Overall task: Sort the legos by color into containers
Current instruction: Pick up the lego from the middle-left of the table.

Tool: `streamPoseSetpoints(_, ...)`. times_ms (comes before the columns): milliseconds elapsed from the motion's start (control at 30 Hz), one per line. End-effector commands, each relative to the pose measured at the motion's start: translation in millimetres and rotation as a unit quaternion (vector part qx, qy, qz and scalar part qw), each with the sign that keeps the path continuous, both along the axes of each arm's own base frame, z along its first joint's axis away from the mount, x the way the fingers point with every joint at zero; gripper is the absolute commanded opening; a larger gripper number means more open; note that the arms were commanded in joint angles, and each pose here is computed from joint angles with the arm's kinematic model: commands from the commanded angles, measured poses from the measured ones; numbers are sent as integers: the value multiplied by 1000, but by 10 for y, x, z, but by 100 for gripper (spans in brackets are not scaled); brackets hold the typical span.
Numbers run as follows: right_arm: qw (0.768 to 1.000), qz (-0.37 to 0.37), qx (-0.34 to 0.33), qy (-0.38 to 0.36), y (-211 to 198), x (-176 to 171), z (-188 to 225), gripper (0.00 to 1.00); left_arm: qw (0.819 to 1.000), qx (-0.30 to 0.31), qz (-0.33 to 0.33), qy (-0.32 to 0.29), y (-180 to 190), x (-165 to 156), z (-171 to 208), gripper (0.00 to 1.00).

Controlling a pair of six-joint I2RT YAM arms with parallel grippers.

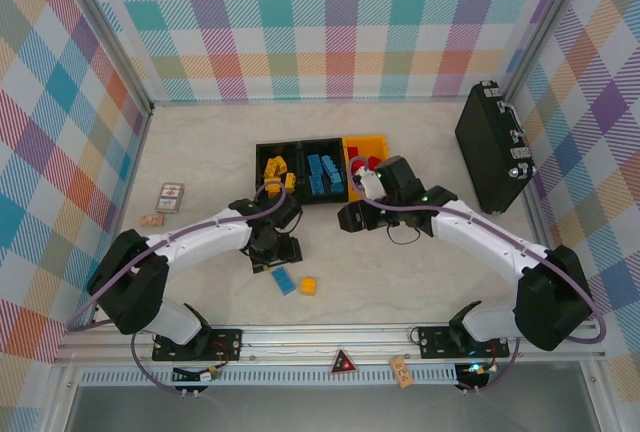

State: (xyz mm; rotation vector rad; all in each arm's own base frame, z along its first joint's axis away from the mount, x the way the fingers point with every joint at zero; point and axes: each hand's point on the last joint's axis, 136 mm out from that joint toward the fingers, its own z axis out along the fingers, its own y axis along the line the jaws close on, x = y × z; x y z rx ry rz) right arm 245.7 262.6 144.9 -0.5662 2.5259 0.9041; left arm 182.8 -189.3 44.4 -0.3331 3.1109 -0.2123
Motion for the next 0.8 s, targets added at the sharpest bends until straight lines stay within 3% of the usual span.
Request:
streamPoseSetpoints(0,999,14,28,-9,59,-44,72,58,998,43,16,34,135,-195,-113,71)
streamPoseSetpoints(167,999,11,26,-19,49,-14,109,58,998,43,14,51,73,-263,-255,68)
streamPoseSetpoints(333,999,10,23,-25,36,-3,129,58,997,53,8,57,72,-270,-323,44)
streamPoseSetpoints(500,1000,4,23,-21,12,-27,95,58,997,66,3,28,104,-160,-207,33)
streamPoseSetpoints(767,999,5,39,-14,5,-113,110,58,997,68,-9,-28,117,198,104,30)
